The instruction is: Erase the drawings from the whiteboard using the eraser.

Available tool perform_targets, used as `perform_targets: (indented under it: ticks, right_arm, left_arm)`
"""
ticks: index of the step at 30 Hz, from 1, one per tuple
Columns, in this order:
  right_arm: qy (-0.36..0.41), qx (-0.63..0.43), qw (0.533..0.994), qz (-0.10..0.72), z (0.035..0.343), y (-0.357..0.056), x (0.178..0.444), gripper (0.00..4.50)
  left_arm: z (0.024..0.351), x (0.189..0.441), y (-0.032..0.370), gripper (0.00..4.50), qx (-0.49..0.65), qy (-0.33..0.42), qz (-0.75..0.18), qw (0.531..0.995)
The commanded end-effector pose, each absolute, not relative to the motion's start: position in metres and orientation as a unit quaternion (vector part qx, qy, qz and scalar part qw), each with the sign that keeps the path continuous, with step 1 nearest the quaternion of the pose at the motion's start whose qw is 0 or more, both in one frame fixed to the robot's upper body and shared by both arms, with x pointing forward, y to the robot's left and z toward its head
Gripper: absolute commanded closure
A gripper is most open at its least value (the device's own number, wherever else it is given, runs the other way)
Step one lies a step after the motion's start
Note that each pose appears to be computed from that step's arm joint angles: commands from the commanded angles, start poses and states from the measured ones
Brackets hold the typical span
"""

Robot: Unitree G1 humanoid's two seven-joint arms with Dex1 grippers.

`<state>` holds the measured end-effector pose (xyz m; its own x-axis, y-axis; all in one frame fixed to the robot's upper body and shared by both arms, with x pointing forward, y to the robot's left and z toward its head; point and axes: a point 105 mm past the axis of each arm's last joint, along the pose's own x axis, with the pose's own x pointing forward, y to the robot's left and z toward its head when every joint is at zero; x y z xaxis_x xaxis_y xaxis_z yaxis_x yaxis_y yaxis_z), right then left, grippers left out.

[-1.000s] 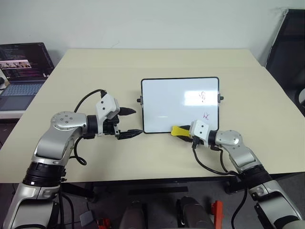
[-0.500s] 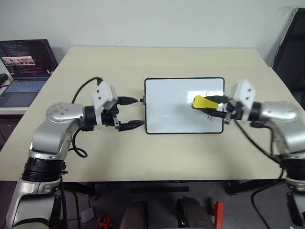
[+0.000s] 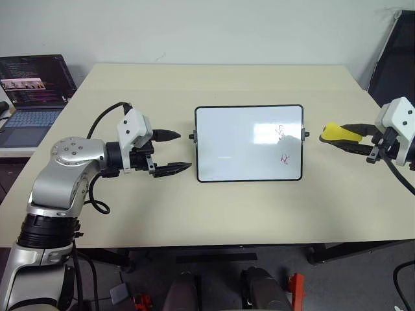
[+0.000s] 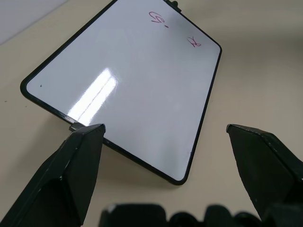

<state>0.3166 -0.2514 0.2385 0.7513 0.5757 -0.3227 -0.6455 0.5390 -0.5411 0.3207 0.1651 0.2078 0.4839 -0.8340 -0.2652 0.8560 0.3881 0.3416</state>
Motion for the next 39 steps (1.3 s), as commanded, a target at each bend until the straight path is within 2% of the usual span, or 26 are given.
perform_targets:
  ticks: [1,5,15,22,27,32,35,39]
  right_arm:
    - [0.035,-0.352,0.869,0.347,0.25,-0.25,0.313,3.25]
    - [0.064,-0.357,0.871,0.331,0.242,-0.264,0.309,3.25]
    - [0.079,-0.355,0.872,0.327,0.232,-0.268,0.303,3.25]
    - [0.042,-0.345,0.882,0.318,0.243,-0.262,0.307,3.25]
    - [-0.057,-0.276,0.901,0.329,0.256,-0.222,0.325,3.25]
    - [-0.051,-0.257,0.903,0.339,0.217,-0.187,0.343,3.25]
    - [-0.082,-0.246,0.914,0.312,0.212,-0.18,0.356,3.25]
    - [-0.084,-0.247,0.918,0.3,0.199,-0.176,0.368,3.25]
  left_arm:
    - [0.22,0.319,0.163,0.0,0.236,0.003,-0.504,0.831]
    - [0.22,0.32,0.162,0.0,0.234,0.002,-0.505,0.831]
    - [0.216,0.32,0.153,0.0,0.225,0.001,-0.518,0.825]
    - [0.216,0.322,0.15,0.0,0.222,-0.002,-0.521,0.824]
    - [0.214,0.323,0.148,0.0,0.221,-0.003,-0.524,0.823]
    - [0.208,0.325,0.144,0.0,0.215,-0.001,-0.525,0.824]
    - [0.206,0.325,0.143,0.0,0.214,0.001,-0.526,0.823]
    - [0.207,0.325,0.143,0.0,0.215,0.001,-0.526,0.823]
